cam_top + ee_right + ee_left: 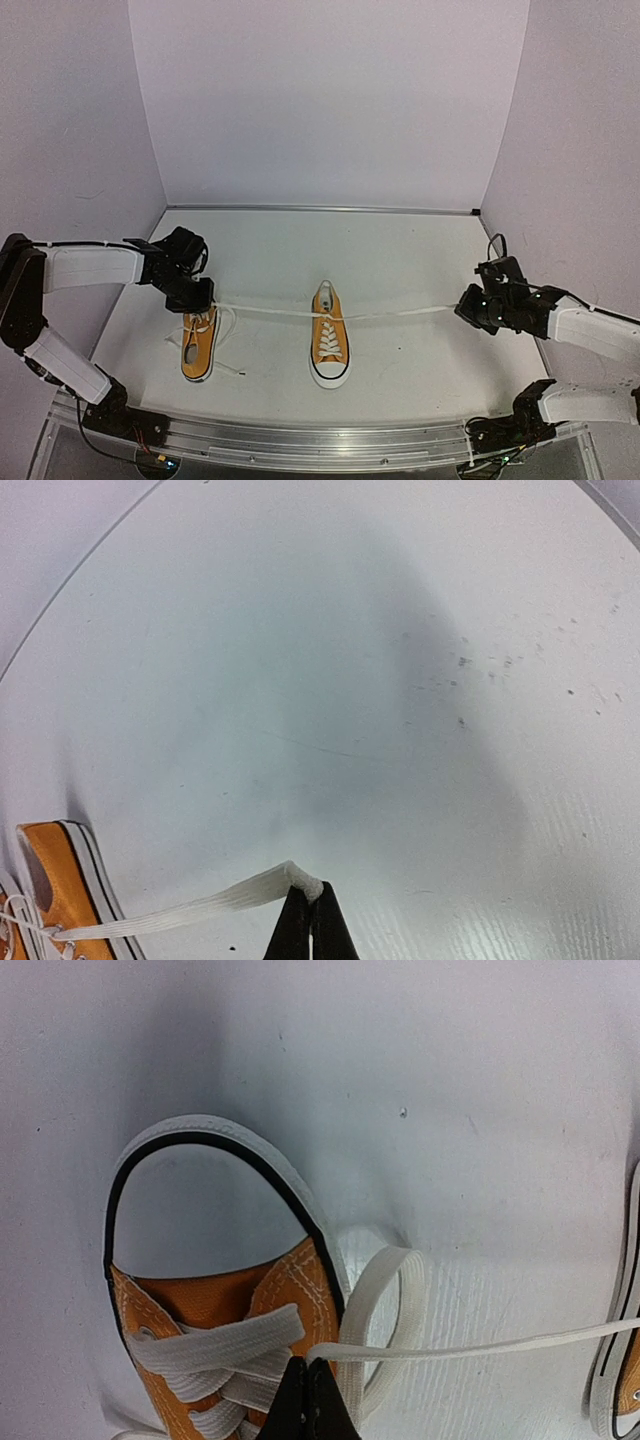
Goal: Tie the shoes
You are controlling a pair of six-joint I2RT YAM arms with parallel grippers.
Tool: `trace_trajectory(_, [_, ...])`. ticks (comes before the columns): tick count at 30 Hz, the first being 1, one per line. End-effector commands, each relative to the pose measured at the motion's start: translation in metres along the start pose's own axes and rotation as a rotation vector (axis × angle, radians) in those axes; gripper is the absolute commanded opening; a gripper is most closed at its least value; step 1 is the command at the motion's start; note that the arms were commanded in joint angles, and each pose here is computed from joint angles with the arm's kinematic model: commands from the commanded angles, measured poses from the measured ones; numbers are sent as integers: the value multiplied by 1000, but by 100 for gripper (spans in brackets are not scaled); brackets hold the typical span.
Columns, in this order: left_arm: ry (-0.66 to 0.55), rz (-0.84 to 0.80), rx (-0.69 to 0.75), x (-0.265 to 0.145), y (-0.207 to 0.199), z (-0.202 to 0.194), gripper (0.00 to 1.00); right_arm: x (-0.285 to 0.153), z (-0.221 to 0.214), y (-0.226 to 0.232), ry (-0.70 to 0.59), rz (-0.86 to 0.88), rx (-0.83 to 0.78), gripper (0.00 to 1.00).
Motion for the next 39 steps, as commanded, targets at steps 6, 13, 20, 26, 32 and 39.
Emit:
trace_trajectory(6, [-52,-3,-33,-11,12,14,0,-7,7,-43,-76,-179,87,0])
trace_trajectory(13, [-21,-174,52,-1,-18,14,0,5,-3,-33,17,-167,15,0])
trace_trajectory(20, [30,-222,75,11,-26,5,1,29,-28,-21,158,-87,15,21])
trace_trajectory(26, [46,-156,47,13,-17,6,44,26,-27,-20,148,-68,38,58])
trace_trajectory(32, [-99,-60,-10,-34,3,30,94,0,-8,-5,76,18,55,98])
trace_trajectory(39, [-162,52,-42,-64,23,49,100,-36,17,14,-24,130,15,98])
Point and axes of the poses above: each gripper's point midway between its finger pads, its own x axis out along the fingers, its own y axis along the line the jaws close on, z = x × y, the point moved 3 cm from there along -x, back along the fingers, and after that the axes turned 9 degrees about x, right-handed, at the moved point
